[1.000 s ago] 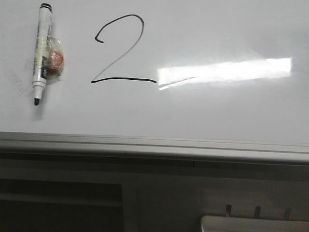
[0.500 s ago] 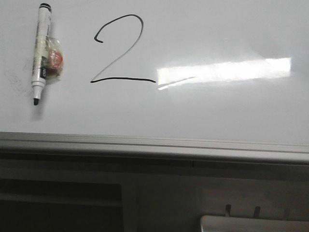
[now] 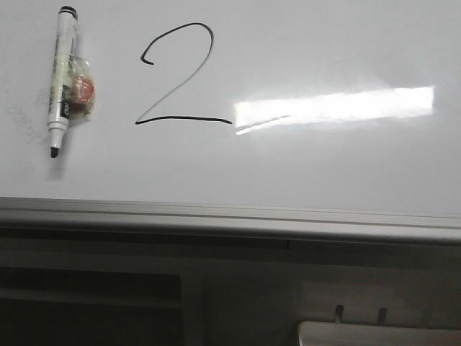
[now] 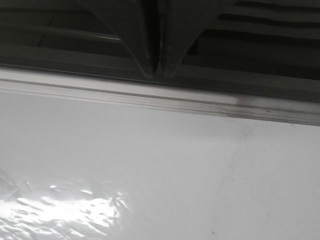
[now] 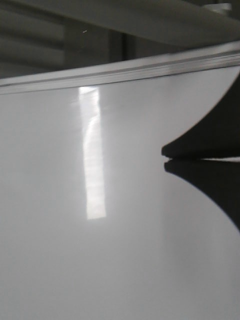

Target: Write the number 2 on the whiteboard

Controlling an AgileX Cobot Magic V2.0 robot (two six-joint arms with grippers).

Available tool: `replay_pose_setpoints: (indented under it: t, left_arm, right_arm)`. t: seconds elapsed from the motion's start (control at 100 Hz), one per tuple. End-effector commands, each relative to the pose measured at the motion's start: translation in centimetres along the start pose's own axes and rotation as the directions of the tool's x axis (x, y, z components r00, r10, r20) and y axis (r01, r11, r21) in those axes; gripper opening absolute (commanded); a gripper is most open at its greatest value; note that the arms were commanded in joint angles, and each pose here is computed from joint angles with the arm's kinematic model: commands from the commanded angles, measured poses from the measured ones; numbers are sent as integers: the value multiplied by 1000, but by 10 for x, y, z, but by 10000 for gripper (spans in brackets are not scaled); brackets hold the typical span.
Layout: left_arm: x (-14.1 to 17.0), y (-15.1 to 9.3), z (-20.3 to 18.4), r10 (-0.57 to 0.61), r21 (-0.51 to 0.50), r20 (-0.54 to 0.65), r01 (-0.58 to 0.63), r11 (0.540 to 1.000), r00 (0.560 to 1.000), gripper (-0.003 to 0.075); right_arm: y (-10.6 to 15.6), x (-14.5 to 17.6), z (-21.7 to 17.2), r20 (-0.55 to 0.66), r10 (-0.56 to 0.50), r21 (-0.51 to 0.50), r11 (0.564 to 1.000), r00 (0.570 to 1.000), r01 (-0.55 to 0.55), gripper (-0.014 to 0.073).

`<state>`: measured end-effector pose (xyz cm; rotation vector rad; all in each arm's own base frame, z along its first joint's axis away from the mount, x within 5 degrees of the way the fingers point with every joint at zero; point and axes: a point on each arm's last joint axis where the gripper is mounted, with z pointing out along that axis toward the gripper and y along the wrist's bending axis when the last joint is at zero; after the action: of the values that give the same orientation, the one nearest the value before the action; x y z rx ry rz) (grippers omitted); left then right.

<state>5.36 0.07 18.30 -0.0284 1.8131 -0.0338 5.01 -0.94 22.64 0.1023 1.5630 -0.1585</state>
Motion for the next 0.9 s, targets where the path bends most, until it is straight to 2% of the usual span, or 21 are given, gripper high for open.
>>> replay_pose_setpoints:
  t: [0.0, 0.06, 0.12, 0.29, 0.44, 0.89]
  left_arm:
    - [-3, -1, -1, -11, 8, 72, 10, 1000, 997, -20]
    - [-3, -1, -1, -11, 8, 72, 10, 1000, 997, -20]
    - [-3, -1, -1, -11, 8, 72, 10, 1000, 997, -20]
    - [-3, -1, -1, -11, 8, 72, 10, 1000, 997, -20]
    - [-3, -1, -1, -11, 8, 72, 10, 1000, 997, -20]
    - [-3, -1, -1, -11, 8, 72, 10, 1000, 997, -20]
  right_arm:
    - [-2, 5, 1, 74, 79, 45, 996, 994, -83, -60]
    - [-3, 18, 3, 57, 94, 76, 992, 994, -98, -60]
    - [-3, 24, 4, 98, 114, 71, 990, 989, -122, -60]
    - [-2, 35, 4, -37, 122, 81, 990, 992, -119, -60]
    - [-2, 53, 2, -229, 135, 100, 988, 964, -115, -60]
    - [-2, 53, 2, -226, 135, 100, 988, 965, -115, -60]
